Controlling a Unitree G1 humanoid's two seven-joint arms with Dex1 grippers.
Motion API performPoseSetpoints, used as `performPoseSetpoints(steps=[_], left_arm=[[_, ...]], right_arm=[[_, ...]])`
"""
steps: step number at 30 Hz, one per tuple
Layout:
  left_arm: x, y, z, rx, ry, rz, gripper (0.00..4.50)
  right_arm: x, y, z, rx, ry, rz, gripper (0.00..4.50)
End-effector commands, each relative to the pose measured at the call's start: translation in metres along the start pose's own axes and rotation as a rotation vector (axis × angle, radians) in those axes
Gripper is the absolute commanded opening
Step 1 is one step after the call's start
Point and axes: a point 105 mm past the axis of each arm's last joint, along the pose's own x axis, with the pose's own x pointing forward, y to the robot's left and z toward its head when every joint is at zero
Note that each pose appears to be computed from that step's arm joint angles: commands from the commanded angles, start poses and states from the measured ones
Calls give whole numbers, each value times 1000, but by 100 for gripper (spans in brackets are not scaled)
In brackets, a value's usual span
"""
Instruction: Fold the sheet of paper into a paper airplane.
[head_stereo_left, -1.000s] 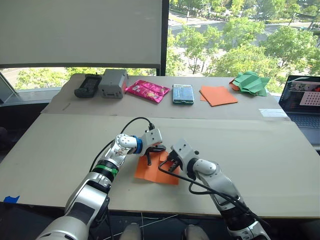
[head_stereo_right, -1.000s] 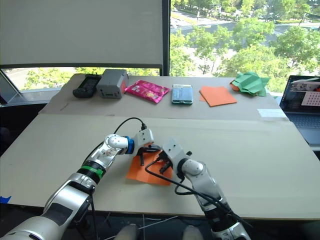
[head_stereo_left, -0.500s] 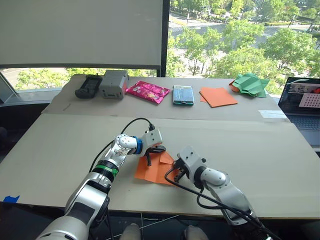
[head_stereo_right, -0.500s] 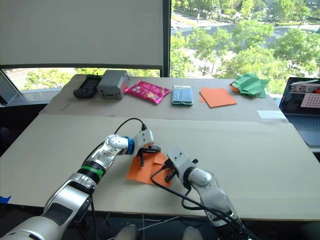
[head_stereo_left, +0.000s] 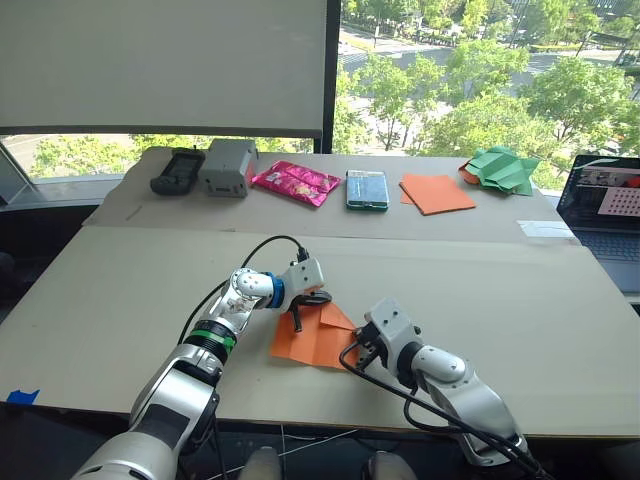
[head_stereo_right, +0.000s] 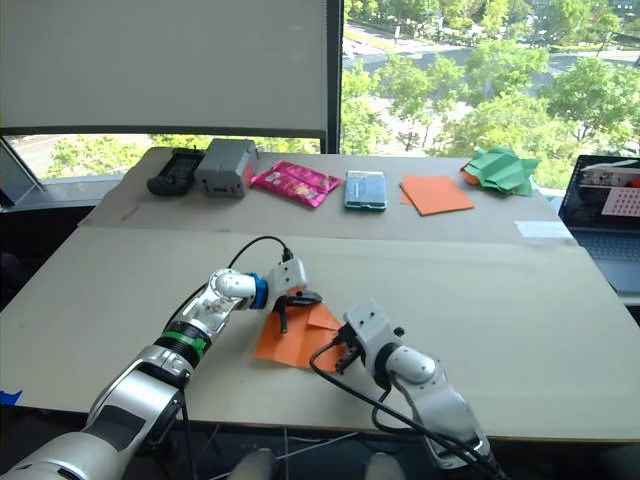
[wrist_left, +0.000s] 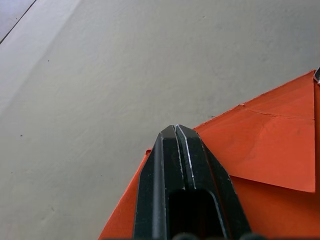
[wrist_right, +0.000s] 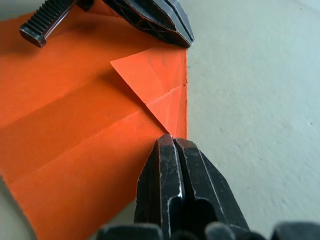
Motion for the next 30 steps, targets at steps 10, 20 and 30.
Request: performPoseSetpoints(steps=[10,20,30], left_arm=[[-17,5,-7,-6,37,41,0],[-43,12,0,-49,-15,146,0],[-99,13,10,-441,-252,279,147]], right_arm=[[6,10,70,-97,-240,151,2],[43,17,25,-129,-25,162,2],[46,22,10,-135,32,172,0]])
